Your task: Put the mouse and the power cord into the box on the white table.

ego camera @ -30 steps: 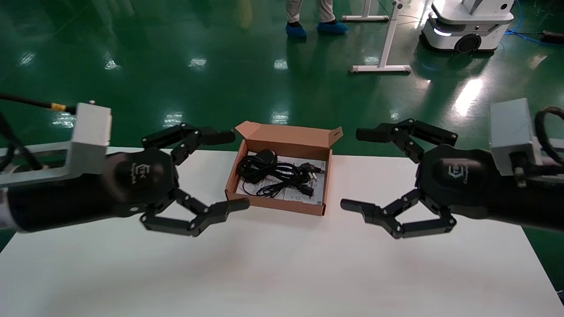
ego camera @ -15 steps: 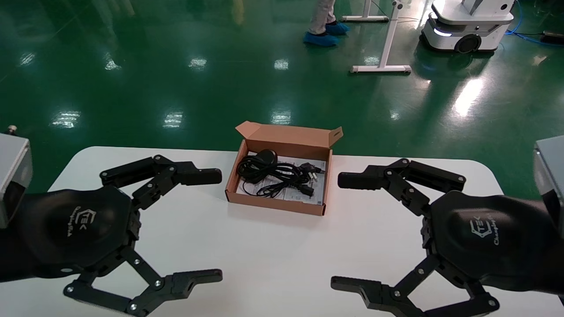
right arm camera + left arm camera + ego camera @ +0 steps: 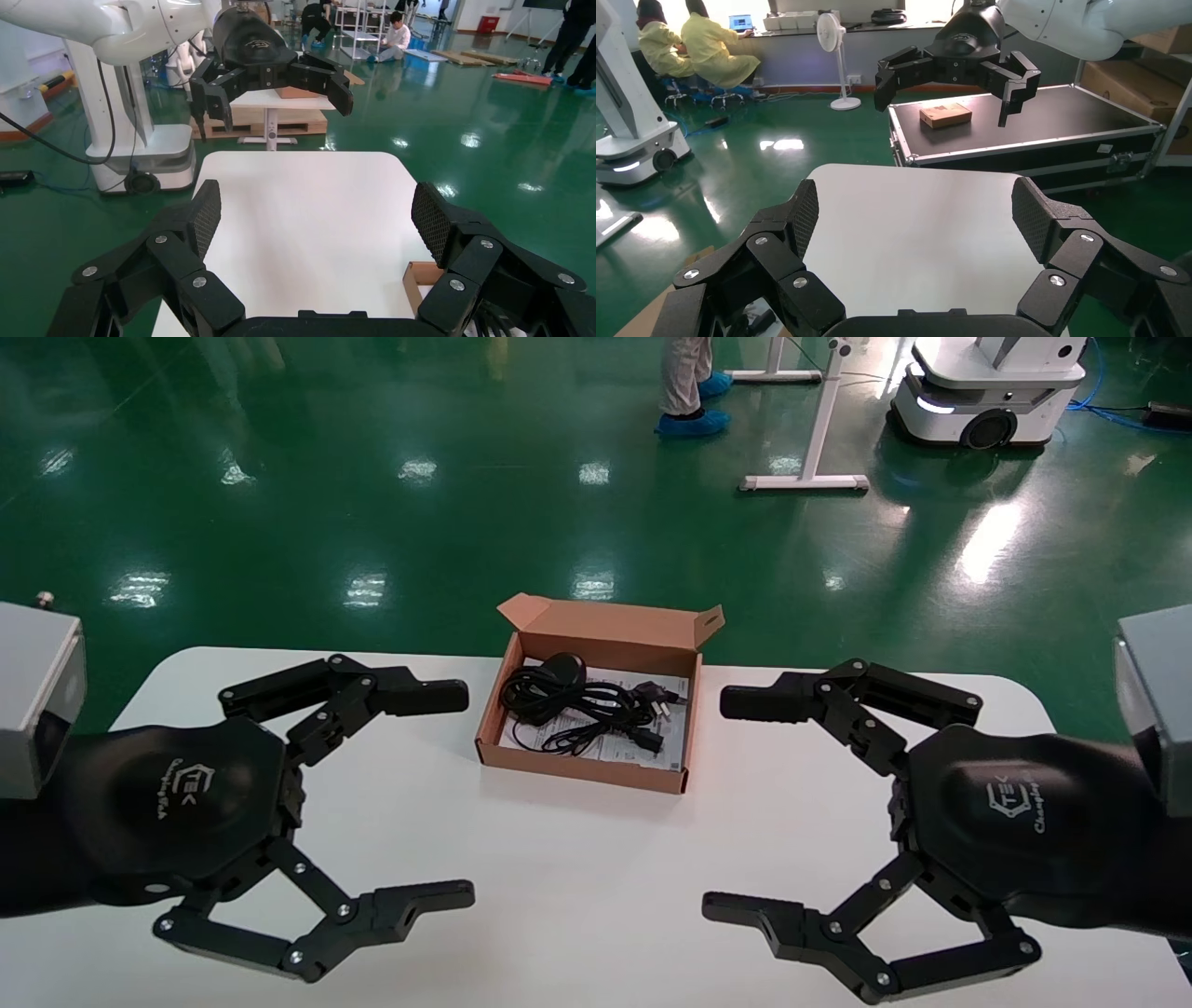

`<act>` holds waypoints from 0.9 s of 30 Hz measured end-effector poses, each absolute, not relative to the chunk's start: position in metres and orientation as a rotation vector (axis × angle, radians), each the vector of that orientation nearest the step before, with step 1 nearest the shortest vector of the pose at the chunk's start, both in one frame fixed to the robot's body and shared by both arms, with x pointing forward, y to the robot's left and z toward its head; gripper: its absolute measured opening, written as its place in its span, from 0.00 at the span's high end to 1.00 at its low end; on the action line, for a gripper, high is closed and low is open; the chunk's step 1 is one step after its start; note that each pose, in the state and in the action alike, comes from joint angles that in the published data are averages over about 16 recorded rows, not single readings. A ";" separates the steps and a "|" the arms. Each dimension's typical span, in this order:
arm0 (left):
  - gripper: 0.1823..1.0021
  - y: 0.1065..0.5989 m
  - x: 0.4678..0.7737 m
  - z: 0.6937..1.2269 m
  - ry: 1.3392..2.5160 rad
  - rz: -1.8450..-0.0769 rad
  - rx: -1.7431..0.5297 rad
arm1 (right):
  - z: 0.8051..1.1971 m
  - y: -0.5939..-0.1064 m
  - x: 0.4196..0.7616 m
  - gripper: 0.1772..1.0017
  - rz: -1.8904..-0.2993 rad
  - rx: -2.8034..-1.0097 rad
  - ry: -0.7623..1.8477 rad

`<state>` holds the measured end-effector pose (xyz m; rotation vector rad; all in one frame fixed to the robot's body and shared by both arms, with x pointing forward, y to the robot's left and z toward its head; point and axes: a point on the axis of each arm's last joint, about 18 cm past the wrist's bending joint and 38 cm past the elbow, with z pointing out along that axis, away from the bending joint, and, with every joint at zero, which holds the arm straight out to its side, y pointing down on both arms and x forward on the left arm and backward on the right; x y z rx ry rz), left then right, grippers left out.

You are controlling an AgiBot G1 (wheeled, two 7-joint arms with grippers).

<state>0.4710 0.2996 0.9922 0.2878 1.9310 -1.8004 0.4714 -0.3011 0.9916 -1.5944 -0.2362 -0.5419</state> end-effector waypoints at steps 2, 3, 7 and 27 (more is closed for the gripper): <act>0.00 0.300 0.472 0.992 1.930 -1.800 0.286 | 0.992 -0.301 0.472 0.00 -0.544 -1.595 -0.235; 0.00 0.300 0.472 0.992 1.930 -1.800 0.285 | 0.992 -0.301 0.472 0.00 -0.545 -1.595 -0.235; 0.00 0.300 0.473 0.992 1.928 -1.800 0.283 | 0.992 -0.302 0.473 0.00 -0.547 -1.595 -0.233; 0.00 0.300 0.475 0.992 1.926 -1.799 0.278 | 0.992 -0.302 0.475 0.00 -0.553 -1.595 -0.230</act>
